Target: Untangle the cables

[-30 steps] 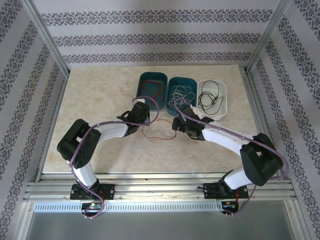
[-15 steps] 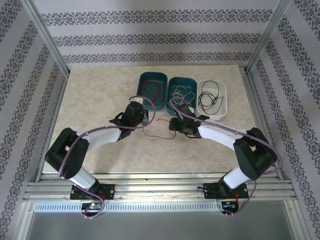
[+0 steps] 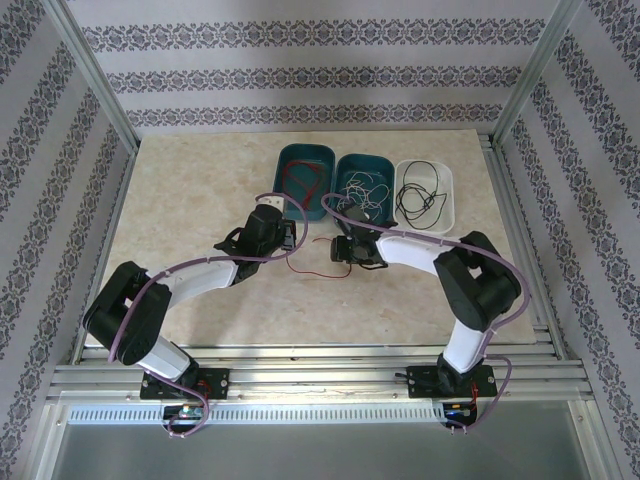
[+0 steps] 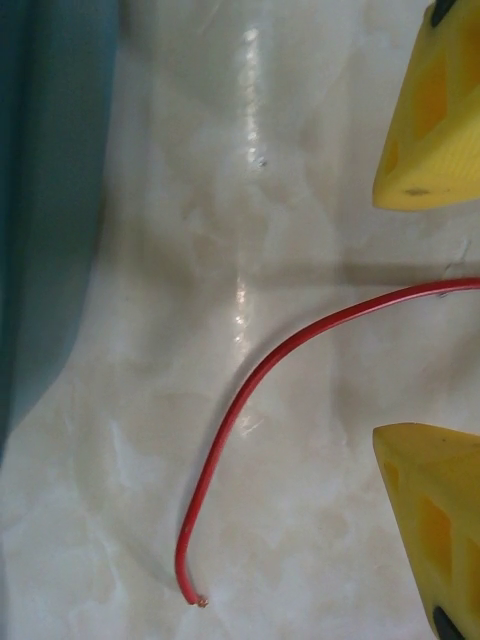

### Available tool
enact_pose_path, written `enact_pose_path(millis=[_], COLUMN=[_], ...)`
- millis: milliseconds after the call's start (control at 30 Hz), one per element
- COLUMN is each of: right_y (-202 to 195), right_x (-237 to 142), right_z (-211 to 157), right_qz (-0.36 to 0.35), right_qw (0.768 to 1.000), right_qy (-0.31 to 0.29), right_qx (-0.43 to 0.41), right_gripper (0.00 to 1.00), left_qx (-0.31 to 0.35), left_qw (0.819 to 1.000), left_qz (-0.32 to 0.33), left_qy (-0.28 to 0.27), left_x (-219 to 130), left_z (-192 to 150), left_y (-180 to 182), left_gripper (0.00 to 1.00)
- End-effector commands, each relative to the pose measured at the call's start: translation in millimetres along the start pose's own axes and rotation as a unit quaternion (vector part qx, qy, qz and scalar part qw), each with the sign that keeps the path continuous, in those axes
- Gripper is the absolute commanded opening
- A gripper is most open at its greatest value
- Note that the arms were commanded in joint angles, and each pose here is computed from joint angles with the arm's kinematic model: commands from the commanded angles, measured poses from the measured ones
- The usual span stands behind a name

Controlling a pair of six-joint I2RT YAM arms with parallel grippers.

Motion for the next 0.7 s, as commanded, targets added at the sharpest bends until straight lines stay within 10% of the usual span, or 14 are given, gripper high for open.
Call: enact_pose_path(millis=[0,367,667], right_y=[8,15,20], right_x=[4,27,24], right_z=[10,12,11], right_qz=[-0.017,0.009,0.035], right_qw=[0.999,0.997,0.995], right_qy=[-0.009,0.026,0.03], right_qx=[-0.049,-0.079,-0.086], right_gripper=[0.58,0.45,0.08], left_qx=[0.009,0.008,0.012], left_qw=[1.0,1.0,1.0], left_qz=[-0.018,-0.009,-0.006], left_qy=[-0.011,-0.008,-0.007], left_x=[-5,-5,2], left_z=[3,0,0], left_y=[-6,-3,-3], left_gripper=[0.0,0.0,0.0])
Point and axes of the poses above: each hand's point on the last joint's axis, 136 mm out from that joint toward the fingers, its own x axis out along the fingers, its own y axis along the line the jaws close on, z = x × y, the point moved 9 cm from there along -x, back along the fingers, and after that the axes turned 11 degrees about -x, right-handed, at the moved point
